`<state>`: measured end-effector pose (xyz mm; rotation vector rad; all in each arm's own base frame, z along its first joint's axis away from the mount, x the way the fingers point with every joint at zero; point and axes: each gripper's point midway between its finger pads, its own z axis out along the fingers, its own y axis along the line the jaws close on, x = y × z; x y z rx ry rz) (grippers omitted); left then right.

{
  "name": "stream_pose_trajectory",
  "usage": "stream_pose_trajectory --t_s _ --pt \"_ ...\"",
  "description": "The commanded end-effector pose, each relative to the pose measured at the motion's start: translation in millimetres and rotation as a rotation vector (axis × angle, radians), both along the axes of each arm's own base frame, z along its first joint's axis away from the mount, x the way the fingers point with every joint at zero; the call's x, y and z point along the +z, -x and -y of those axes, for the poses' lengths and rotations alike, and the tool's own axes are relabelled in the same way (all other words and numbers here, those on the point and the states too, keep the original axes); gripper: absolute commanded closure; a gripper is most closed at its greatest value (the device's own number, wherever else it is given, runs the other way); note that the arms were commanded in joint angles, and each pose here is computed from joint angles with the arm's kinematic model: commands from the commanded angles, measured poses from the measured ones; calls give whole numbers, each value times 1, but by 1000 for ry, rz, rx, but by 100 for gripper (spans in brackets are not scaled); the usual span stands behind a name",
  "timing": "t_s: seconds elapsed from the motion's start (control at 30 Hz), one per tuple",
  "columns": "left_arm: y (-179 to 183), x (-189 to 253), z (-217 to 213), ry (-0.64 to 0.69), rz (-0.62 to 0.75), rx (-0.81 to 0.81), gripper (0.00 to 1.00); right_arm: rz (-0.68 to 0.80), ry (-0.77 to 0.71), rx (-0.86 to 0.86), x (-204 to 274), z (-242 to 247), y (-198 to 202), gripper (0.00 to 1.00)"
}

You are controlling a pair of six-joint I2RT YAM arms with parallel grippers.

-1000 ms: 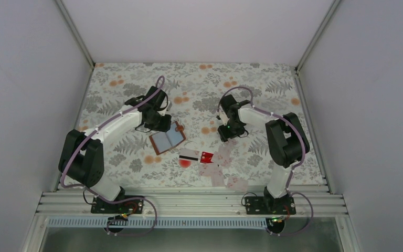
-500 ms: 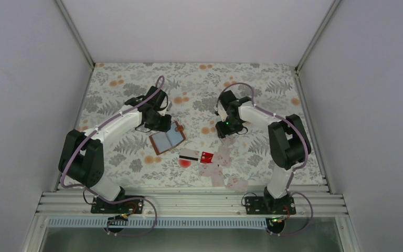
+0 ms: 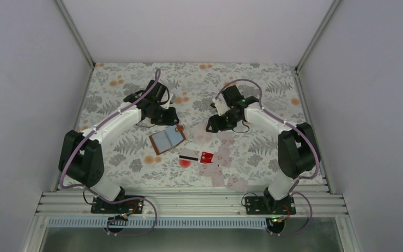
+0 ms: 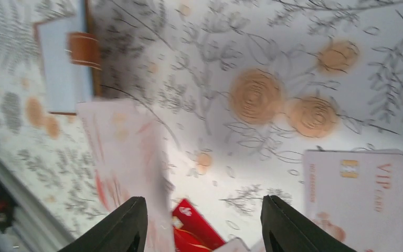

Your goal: Put the credit cards into the card holder

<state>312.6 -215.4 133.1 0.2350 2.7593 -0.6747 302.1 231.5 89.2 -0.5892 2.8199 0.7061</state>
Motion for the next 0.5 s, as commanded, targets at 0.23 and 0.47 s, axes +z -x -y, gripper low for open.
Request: stream_pose_trajectory --t_s 0.23,0.47 --pt "-20 62 39 250 10 53 63 87 -306 -5 89 -45 -11 45" --pt "-19 52 29 189 23 59 63 70 -245 79 66 -51 4 40"
